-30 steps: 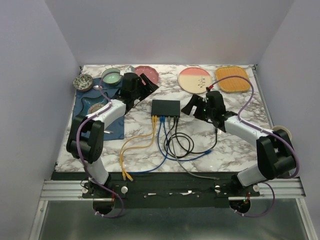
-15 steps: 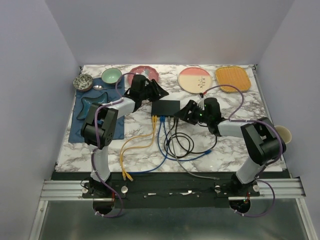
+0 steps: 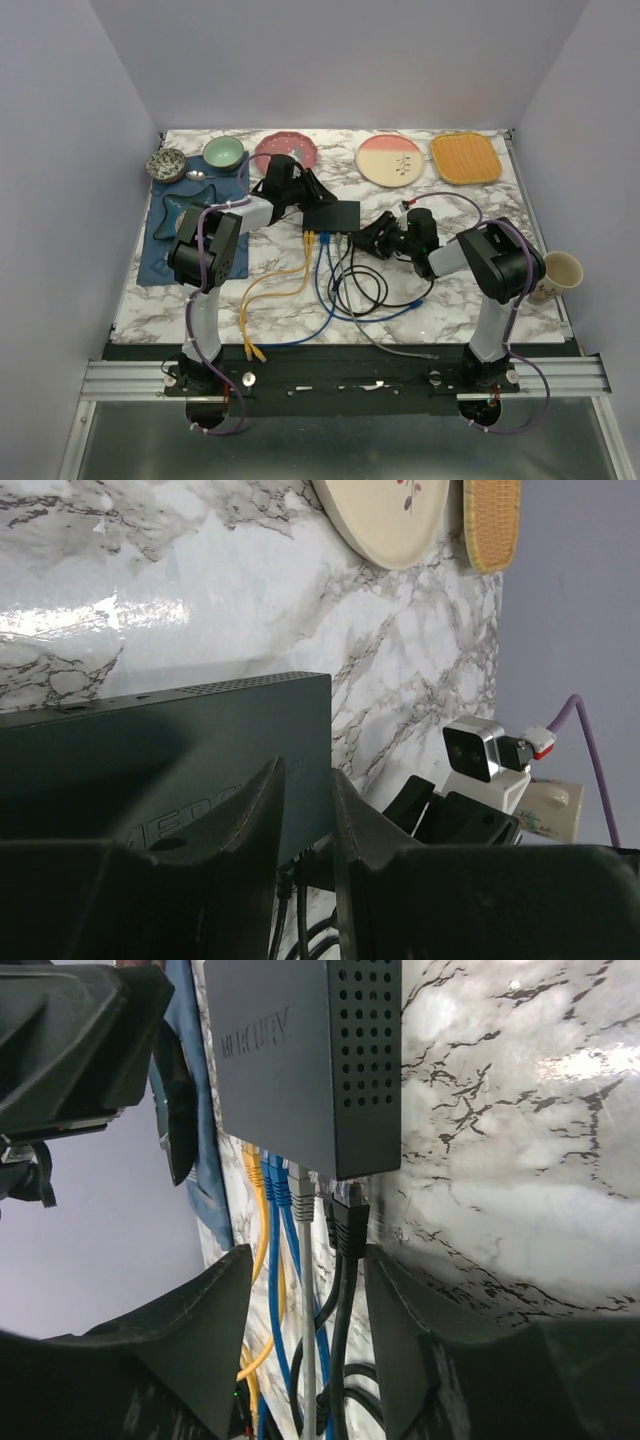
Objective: Pull the plug from the switch port
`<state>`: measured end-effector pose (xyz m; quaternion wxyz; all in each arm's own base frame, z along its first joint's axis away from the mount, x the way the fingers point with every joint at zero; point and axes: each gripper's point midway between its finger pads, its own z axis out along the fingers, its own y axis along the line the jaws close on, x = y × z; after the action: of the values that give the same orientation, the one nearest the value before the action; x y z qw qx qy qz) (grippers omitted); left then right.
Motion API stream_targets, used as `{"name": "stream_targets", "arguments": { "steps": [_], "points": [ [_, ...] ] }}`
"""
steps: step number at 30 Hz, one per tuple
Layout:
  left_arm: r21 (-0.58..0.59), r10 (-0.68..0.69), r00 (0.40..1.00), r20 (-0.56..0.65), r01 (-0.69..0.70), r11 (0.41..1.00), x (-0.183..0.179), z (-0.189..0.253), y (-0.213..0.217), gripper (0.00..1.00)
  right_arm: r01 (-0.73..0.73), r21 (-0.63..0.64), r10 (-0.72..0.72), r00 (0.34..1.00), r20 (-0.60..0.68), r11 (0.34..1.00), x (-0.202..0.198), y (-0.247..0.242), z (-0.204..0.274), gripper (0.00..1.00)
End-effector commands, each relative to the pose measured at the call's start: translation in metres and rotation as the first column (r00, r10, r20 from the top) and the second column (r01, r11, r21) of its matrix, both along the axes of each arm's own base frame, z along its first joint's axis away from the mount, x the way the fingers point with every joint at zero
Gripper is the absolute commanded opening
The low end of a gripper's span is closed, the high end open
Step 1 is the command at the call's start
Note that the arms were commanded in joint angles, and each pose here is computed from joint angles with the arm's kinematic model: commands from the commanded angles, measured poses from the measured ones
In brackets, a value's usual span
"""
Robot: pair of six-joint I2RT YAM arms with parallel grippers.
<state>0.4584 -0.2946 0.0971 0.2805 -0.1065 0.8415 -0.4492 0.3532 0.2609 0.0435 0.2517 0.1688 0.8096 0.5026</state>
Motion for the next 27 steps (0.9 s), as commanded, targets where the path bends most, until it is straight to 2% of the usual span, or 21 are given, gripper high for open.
{"name": "stream_targets", "arguments": {
  "steps": [1, 6, 15, 22, 27],
  "points": [
    [-0.008, -0.031, 0.997, -0.067, 0.03, 1.0, -0.007, -0.018, -0.005, 0.31, 0.055, 0.021, -0.056, 0.998, 0.036, 0.998, 0.016, -0.005, 0.006, 0.55],
    [0.006, -0.025, 0.995, -0.092, 0.025, 1.0, -0.009, -0.028, -0.004, 0.3, 0.081, -0.007, -0.081, 0.997, -0.002, 0.997, 0.021, -0.009, -0.006, 0.48],
    [0.005, -0.033, 0.994, -0.1, 0.034, 0.999, -0.012, -0.029, -0.004, 0.29, 0.109, -0.073, -0.115, 0.991, -0.074, 0.991, 0.022, -0.017, -0.025, 0.46],
    [-0.014, -0.041, 0.994, -0.103, 0.04, 0.999, -0.011, -0.029, -0.007, 0.29, 0.12, -0.083, -0.126, 0.989, -0.076, 0.989, 0.03, -0.016, -0.029, 0.46],
    [-0.018, -0.042, 0.993, -0.112, 0.04, 0.999, -0.013, -0.032, -0.007, 0.29, 0.125, -0.082, -0.131, 0.989, -0.074, 0.989, 0.036, -0.015, -0.029, 0.4]
  ]
}}
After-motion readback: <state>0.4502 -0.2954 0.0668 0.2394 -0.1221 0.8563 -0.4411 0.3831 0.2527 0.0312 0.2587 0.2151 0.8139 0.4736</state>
